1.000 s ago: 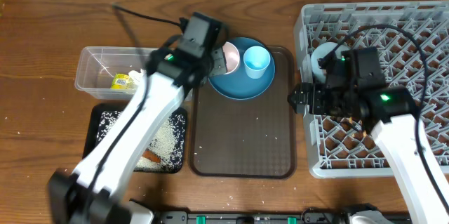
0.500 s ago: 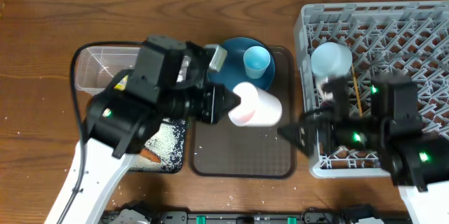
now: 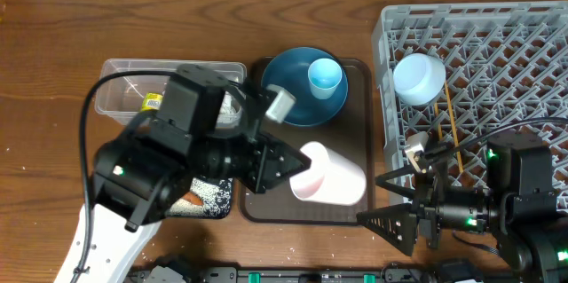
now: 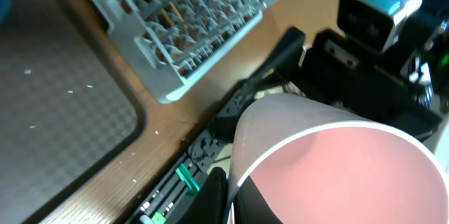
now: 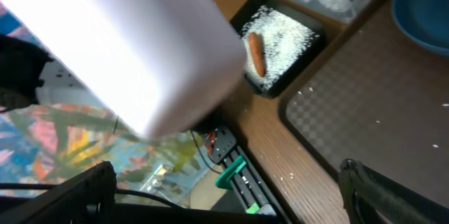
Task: Sort waste into correct bins and load items into the dishwasher rack
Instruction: 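Lift the pink cup and tilt it toward the right gripper, then grasp the pink cup with the right gripper, taking it from the left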
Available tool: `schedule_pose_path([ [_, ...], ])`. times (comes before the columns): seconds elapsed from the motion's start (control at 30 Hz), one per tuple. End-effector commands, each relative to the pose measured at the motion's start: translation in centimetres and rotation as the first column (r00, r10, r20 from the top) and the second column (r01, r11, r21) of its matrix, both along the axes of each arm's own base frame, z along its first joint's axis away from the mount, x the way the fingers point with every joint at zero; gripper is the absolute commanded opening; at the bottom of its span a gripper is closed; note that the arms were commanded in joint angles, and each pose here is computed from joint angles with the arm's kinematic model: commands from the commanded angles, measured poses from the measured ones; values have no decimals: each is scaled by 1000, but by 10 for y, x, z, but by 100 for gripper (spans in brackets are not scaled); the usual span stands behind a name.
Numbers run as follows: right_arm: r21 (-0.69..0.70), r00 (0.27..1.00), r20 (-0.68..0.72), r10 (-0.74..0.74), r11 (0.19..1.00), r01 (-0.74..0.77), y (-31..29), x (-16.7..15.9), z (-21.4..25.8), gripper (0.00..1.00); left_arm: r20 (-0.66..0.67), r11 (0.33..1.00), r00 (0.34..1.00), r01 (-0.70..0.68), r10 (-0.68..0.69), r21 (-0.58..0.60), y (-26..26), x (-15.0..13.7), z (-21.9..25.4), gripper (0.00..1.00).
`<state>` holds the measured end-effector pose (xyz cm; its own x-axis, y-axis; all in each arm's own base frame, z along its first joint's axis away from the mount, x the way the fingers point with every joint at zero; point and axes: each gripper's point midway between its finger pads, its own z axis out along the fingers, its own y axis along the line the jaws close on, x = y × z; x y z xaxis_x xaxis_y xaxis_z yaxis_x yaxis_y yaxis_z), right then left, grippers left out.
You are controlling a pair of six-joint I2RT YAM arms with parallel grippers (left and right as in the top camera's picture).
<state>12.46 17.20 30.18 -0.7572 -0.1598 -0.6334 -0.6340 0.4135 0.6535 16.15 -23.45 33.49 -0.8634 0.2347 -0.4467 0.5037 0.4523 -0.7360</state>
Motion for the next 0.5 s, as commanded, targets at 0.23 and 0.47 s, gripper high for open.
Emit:
schedule_pose_path([
  [0.23,140,962,190,196,965,-224,12,-25,28,99,79,984,988,139,-131,-109,-27,-17,22,7],
  [0.47,154,935,283,214,952,-265,14,-23,38,99,93,957,974,220,-206,-187,-33,-29,37,6],
])
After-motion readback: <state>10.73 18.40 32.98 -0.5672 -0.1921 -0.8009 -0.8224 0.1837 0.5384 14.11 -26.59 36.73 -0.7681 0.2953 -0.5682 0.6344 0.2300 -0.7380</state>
